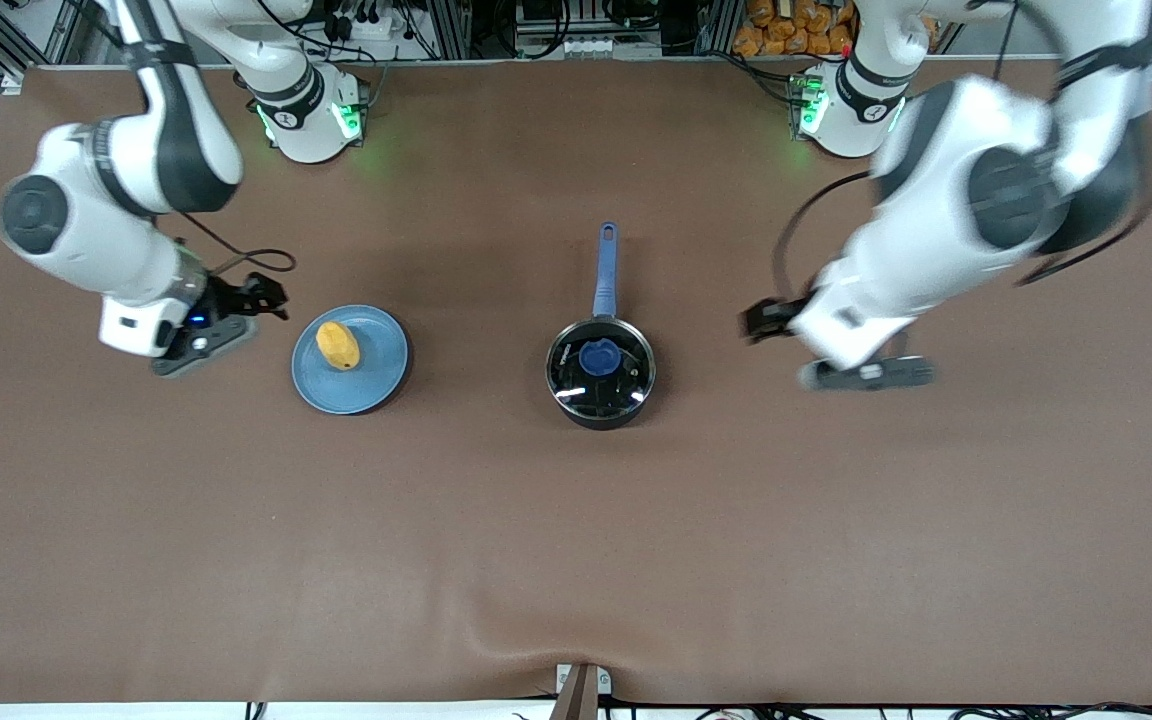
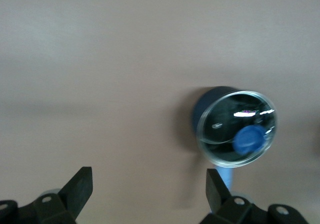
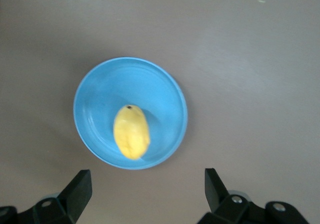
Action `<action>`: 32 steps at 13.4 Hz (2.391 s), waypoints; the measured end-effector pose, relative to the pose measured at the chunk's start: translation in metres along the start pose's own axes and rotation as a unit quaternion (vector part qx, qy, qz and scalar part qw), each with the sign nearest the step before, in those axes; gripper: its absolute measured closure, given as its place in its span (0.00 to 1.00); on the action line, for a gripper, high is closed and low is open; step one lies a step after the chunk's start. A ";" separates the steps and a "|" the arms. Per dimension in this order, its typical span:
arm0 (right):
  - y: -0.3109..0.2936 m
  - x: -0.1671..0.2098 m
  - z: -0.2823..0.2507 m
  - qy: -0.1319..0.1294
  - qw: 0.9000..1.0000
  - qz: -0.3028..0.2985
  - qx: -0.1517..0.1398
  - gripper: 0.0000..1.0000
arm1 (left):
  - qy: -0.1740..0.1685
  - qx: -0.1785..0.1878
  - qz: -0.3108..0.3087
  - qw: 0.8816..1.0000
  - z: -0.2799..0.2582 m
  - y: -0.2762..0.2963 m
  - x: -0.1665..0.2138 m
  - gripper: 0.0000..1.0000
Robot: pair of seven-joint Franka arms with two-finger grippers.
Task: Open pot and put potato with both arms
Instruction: 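Reach the right gripper to the potato while the left gripper reaches the lid knob, then lift the glass lid with the left gripper while the right gripper grasps the potato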
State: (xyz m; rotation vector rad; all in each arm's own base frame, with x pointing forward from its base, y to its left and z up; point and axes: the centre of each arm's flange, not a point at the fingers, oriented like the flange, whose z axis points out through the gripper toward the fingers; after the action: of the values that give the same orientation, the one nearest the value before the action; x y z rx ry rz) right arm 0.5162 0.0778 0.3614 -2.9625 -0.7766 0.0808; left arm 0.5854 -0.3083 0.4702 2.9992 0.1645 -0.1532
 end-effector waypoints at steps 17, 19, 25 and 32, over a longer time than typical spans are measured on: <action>-0.027 -0.002 0.137 -0.026 0.999 0.035 0.021 0.00 | 0.031 0.023 -0.129 0.991 0.195 0.147 -0.043 0.00; -0.025 -0.002 0.145 -0.026 0.999 0.038 0.022 0.00 | 0.029 0.026 -0.137 0.990 0.202 0.150 -0.047 0.00; -0.020 -0.003 0.164 -0.027 0.998 0.047 0.024 0.00 | 0.026 0.030 -0.157 0.987 0.212 0.159 -0.058 0.00; -0.005 -0.008 0.167 -0.027 0.997 0.062 0.022 0.07 | 0.035 0.044 -0.148 0.987 0.211 0.157 -0.057 0.33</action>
State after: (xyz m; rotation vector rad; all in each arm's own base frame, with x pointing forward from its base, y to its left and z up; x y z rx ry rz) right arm 0.4949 0.0885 0.1956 -2.9757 -0.5867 0.1827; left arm 0.5272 -0.4981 0.2882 3.0509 0.6280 -0.0878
